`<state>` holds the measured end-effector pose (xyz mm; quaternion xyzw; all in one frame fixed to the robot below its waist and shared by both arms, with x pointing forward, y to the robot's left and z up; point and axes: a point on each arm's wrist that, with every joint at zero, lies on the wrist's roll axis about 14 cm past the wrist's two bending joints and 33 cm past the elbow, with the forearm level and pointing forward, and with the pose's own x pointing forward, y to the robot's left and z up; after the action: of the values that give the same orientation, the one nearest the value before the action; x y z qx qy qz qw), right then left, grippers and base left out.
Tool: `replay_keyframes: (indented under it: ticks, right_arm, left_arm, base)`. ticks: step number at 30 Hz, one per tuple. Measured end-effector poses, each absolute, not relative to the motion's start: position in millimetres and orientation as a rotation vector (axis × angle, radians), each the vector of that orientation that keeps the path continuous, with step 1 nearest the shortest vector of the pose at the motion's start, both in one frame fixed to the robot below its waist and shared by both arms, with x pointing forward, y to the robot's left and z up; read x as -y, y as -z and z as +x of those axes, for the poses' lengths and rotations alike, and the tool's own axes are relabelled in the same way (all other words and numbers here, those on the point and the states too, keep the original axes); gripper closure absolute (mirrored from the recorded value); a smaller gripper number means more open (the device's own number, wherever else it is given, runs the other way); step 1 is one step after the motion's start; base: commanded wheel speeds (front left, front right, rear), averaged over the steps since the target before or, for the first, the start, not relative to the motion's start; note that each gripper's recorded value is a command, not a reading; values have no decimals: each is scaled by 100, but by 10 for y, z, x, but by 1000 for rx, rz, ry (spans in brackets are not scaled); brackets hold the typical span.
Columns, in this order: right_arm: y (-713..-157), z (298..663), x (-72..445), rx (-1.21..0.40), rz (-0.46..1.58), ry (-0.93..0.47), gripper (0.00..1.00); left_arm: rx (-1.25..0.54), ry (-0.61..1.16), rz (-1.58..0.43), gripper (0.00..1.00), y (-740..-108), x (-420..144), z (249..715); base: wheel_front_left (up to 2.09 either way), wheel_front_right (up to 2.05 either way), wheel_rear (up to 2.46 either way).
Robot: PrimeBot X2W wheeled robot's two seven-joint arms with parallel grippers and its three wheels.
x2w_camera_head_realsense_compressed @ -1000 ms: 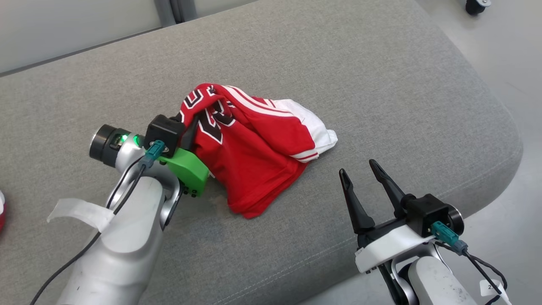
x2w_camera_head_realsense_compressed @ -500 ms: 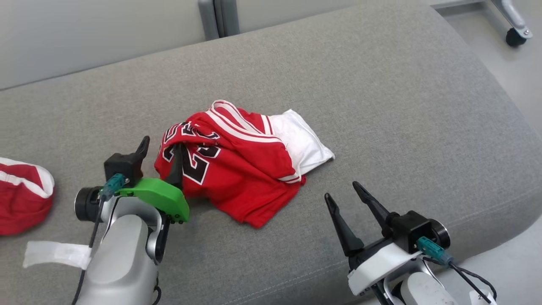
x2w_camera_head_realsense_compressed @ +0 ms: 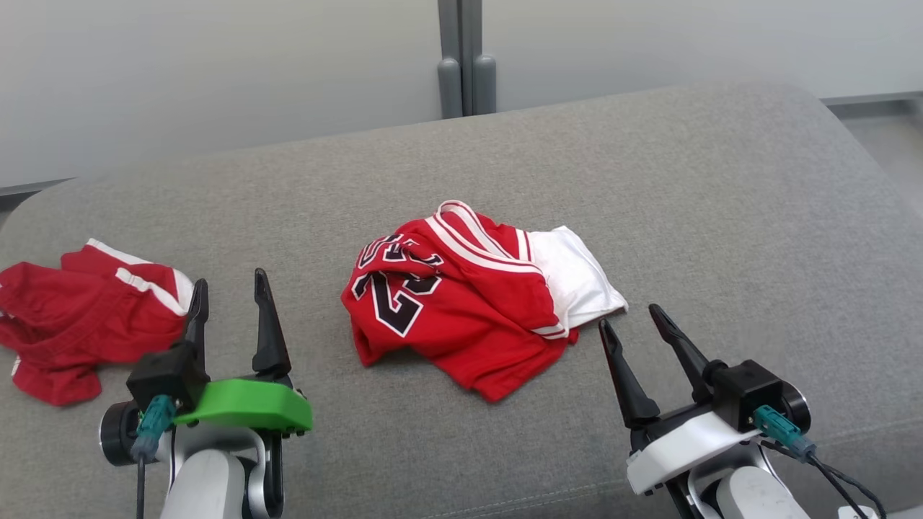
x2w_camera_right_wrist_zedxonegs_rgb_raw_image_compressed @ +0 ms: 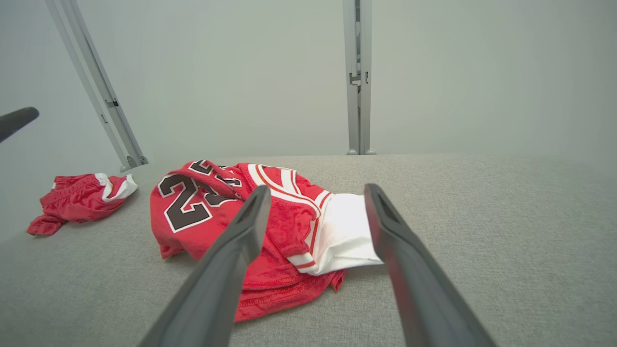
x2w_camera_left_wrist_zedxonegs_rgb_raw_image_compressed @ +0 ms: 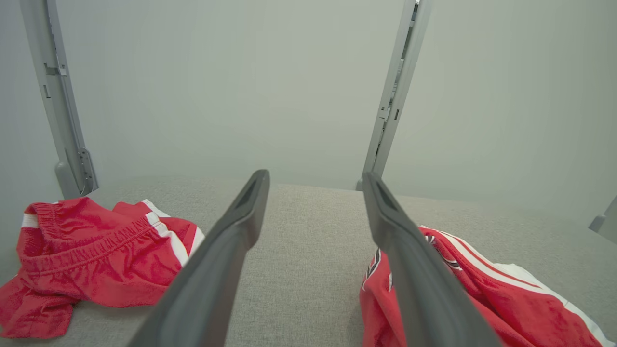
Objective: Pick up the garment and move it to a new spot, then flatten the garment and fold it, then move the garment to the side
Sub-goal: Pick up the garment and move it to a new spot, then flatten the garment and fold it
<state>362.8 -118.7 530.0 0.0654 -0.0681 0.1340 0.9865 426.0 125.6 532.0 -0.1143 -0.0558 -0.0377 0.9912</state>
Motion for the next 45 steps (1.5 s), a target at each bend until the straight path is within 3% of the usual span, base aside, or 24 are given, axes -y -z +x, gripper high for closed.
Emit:
replay_keyframes:
  ticks: [9,21,37,45]
  right_arm:
    - [-5443,3585,1284,189,126,-231,0]
    - [-5268,3402,1378,145,122,-195,0]
    - [-5069,3408,1365,81,144,-188,0]
    - [-5004,3456,1468,60,135,-155,0]
  left_arm:
    - [225,39,-173,0,-5579,-1418,3730]
    - [109,58,-149,0,-5171,-1319,3262]
    - [66,79,-162,0,-5060,-1191,3330]
    - [45,174,-151,0,-5018,-898,3451]
  base:
    - [0,0,0]
    - [0,0,0]
    - [0,0,0]
    - [0,0,0]
